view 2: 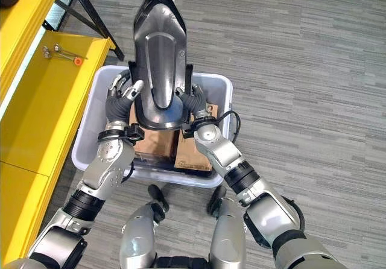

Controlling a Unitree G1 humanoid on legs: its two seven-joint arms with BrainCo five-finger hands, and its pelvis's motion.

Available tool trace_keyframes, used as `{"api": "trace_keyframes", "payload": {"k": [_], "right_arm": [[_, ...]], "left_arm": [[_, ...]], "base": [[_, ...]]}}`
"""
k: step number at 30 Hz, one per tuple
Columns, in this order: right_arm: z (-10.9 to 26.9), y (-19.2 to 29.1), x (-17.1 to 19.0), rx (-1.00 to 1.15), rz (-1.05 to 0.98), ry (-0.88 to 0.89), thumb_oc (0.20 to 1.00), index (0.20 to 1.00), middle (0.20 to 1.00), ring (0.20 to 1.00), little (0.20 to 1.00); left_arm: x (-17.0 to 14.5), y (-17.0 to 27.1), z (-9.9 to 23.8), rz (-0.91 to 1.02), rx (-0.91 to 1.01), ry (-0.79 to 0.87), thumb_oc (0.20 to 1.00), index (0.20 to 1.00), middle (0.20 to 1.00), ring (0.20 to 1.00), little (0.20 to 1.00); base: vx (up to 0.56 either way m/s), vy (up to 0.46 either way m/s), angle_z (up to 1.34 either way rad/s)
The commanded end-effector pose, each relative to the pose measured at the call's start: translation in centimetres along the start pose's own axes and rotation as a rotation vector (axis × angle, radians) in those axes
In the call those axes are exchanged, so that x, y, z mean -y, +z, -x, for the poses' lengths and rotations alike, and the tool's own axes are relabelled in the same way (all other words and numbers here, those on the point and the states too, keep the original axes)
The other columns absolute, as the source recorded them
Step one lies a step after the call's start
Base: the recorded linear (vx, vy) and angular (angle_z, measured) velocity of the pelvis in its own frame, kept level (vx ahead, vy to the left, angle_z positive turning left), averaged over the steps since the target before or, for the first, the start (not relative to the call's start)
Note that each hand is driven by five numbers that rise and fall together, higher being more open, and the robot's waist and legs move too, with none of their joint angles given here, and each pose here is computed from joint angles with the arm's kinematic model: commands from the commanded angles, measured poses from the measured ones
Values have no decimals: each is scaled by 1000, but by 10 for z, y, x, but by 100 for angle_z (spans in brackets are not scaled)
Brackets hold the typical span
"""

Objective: Move parts from the plastic box to the shelf.

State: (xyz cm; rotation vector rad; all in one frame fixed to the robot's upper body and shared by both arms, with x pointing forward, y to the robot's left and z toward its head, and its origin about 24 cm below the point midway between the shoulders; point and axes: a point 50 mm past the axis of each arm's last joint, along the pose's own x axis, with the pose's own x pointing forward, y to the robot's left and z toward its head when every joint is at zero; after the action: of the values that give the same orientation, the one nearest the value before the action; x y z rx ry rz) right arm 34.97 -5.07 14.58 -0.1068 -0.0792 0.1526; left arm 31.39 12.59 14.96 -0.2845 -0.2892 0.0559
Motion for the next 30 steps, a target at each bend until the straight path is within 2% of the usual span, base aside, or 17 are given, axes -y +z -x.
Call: {"api": "trace_keyframes", "payload": {"k": [1,11,21,22,23,24,25,30], "right_arm": [[5,30,-29,135,-52,74,200,200,200,200,200],[8,9,-28,81,-34,61,200,200,200,200,200],[9,26,-21,231,90,24,200,200,200,200,200],[9,26,-21,226,82,22,200,200,200,200,200],[9,26,-21,221,75,20,200,200,200,200,200],[9,25,-20,219,75,11,200,200,200,200,200],[9,24,-19,222,74,10,200,200,200,200,200],[11,26,-18,257,92,-3,200,200,200,200,200]], "left_arm": [[32,10,12,57,36,-175,1000,1000,1000,1000,1000],[45,-2,24,74,-48,-280,1000,1000,1000,1000,1000],[44,-18,31,144,-168,-275,1000,1000,1000,1000,1000],[44,-18,32,157,-178,-283,937,937,937,937,937],[44,-19,32,166,-186,-289,652,652,652,652,652],[44,-20,33,179,-194,-290,231,231,231,231,231],[44,-19,33,182,-194,-289,200,200,200,200,200],[42,-17,34,189,-181,-271,200,200,200,200,200]], "base": [[89,-32,-5],[55,-16,-7],[-1,-3,0],[-12,-35,0],[-5,-37,0],[2,-43,0],[6,-60,-1],[-13,-119,-4]]}}
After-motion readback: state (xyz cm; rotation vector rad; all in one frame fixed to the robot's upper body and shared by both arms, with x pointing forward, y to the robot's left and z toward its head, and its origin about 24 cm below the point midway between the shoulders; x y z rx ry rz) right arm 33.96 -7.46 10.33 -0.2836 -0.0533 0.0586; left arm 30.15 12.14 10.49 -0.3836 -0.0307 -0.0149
